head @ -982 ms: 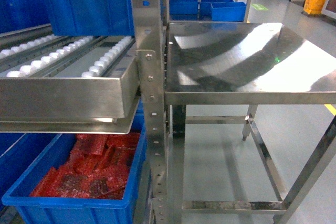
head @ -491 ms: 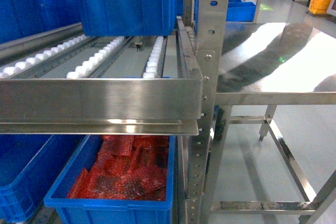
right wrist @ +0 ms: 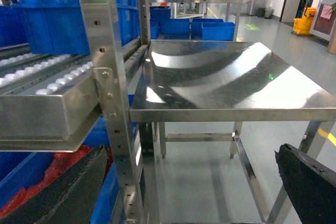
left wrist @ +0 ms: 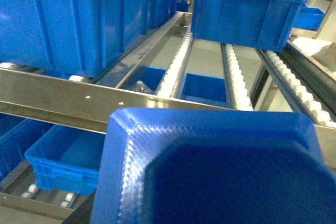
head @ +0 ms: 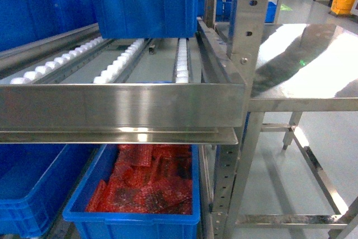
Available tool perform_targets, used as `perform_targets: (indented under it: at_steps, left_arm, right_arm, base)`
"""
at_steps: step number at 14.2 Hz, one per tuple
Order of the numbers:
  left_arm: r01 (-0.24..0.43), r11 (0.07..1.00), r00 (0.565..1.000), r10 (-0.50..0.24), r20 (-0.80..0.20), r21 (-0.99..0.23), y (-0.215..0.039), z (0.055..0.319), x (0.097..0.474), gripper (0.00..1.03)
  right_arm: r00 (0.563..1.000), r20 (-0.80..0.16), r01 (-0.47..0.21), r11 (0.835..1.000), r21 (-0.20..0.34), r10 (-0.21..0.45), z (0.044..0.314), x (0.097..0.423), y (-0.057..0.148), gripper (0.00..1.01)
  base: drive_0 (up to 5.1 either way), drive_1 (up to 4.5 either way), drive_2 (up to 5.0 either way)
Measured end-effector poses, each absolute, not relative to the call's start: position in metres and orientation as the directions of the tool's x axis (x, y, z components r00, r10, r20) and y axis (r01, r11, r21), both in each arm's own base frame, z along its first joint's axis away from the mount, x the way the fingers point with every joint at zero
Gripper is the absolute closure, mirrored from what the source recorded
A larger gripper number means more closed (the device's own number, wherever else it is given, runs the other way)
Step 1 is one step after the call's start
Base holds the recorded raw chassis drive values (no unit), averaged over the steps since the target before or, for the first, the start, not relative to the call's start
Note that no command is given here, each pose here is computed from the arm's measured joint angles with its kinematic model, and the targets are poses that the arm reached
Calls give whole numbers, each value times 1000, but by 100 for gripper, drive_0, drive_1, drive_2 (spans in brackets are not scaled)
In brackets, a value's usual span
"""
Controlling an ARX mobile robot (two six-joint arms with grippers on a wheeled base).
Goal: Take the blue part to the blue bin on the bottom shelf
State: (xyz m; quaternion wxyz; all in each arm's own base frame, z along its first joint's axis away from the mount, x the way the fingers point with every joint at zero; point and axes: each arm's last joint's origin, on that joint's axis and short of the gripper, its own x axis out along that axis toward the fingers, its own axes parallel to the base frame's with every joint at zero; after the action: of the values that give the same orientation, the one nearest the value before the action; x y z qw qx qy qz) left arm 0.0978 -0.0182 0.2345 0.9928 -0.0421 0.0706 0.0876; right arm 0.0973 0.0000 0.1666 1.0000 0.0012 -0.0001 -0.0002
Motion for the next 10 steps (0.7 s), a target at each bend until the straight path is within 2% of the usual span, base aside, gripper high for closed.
perform_targets:
  at_steps: [9, 10]
  left_arm:
    - [-182, 981, 975, 170, -146, -72, -18, 235, 98, 60]
    - [-187, 980, 974, 175, -145, -72, -18, 235, 98, 60]
  right_arm:
    - [1000, 4, 1, 1000, 2, -1, 167, 97, 0, 3]
    - [1000, 5, -2, 1000, 2, 2, 167, 97, 0, 3]
  base:
    - [-502, 243, 243]
    - [0, 0, 0]
